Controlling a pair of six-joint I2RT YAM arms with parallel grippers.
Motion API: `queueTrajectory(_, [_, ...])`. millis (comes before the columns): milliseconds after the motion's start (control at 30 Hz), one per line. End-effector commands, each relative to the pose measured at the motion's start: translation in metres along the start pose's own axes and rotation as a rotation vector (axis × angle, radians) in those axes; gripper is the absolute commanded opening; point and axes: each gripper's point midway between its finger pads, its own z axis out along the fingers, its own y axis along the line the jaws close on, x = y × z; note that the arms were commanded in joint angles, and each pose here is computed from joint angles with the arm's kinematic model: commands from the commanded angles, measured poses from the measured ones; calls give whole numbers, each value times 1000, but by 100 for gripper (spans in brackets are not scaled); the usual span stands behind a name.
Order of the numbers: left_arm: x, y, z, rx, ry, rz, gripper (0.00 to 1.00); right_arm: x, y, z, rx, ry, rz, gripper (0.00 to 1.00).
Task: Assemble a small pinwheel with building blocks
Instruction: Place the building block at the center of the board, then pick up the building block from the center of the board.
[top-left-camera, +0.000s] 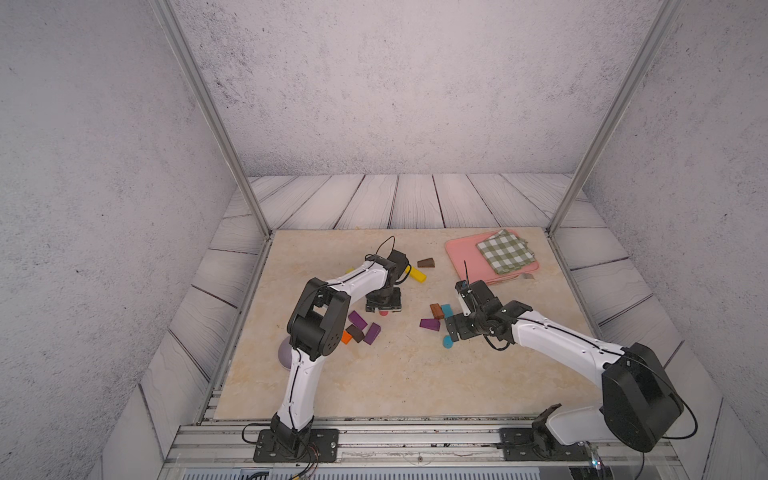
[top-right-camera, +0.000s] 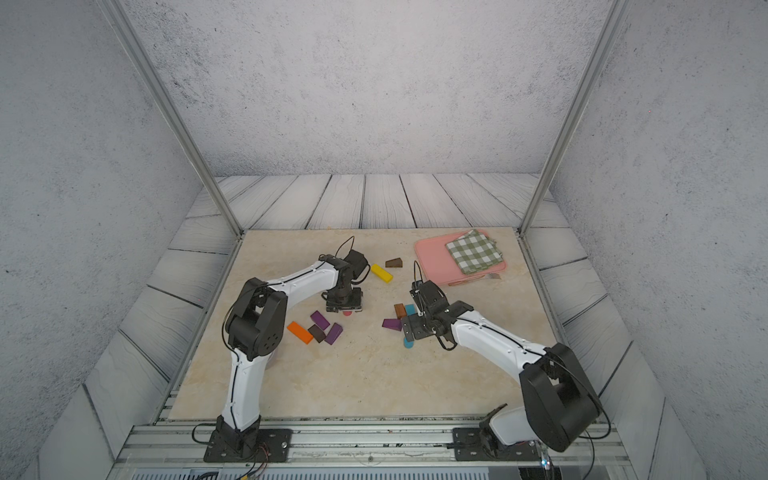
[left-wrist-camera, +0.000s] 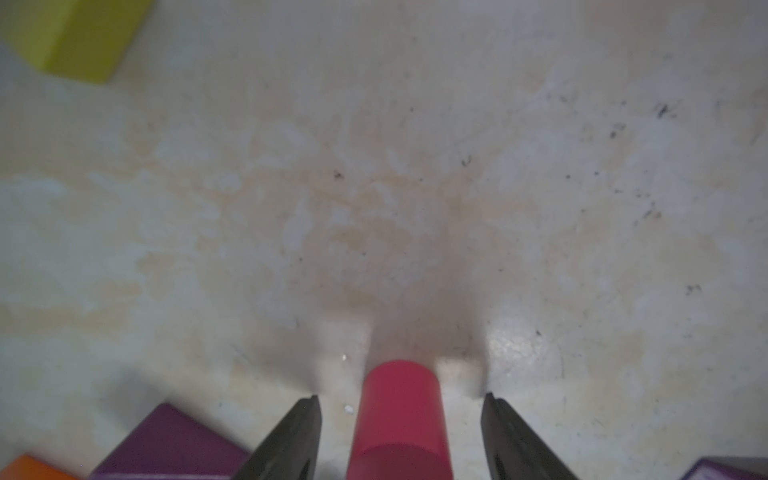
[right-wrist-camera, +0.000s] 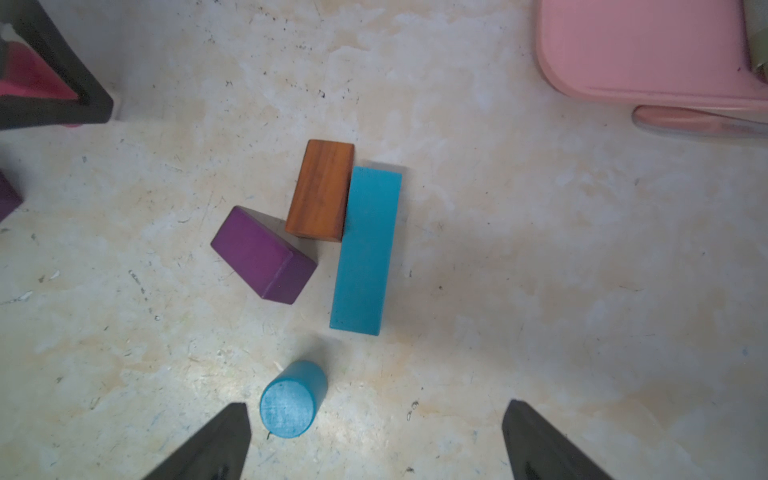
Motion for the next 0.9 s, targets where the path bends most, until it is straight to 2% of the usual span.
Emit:
queueTrajectory(0, [-10, 2, -45, 6, -62, 16, 69, -1, -1, -9, -6, -13, 4, 99])
queueTrajectory(67, [-9, 10, -62, -9, -91, 13, 71, -1, -2, -11, -6, -18, 3, 99])
queueTrajectory(167, [4, 38, -87, -78, -140, -16, 88, 0, -3, -15, -3, -25, 1, 99])
queueTrajectory(233, [23, 57, -95, -114, -149, -47, 96, 0, -3, -18, -4, -33, -1, 99])
queueTrajectory(267, [32, 59, -94, -107, -144, -46, 96, 0, -4, -18, -5, -37, -1, 99])
queueTrajectory(467, [71, 47, -66, -96, -87, 129, 96, 1, -3, -18, -9, -34, -8, 99])
queueTrajectory(500, [75, 45, -60, -81, -67, 157, 93, 2, -3, -18, -9, -29, -8, 99])
queueTrajectory(567, [79, 37, -52, -38, -34, 213, 81, 4, -3, -18, -12, -27, -7, 99])
queueTrajectory(633, [81, 28, -45, -2, -6, 261, 79, 6, -3, -19, -16, -31, -5, 99])
queueTrajectory(767, [80, 19, -30, 16, 29, 295, 80, 9, -4, -18, -13, -27, -4, 99])
queueTrajectory(867, [75, 23, -21, -23, 36, 286, 73, 10, -5, -18, -7, -23, -4, 99])
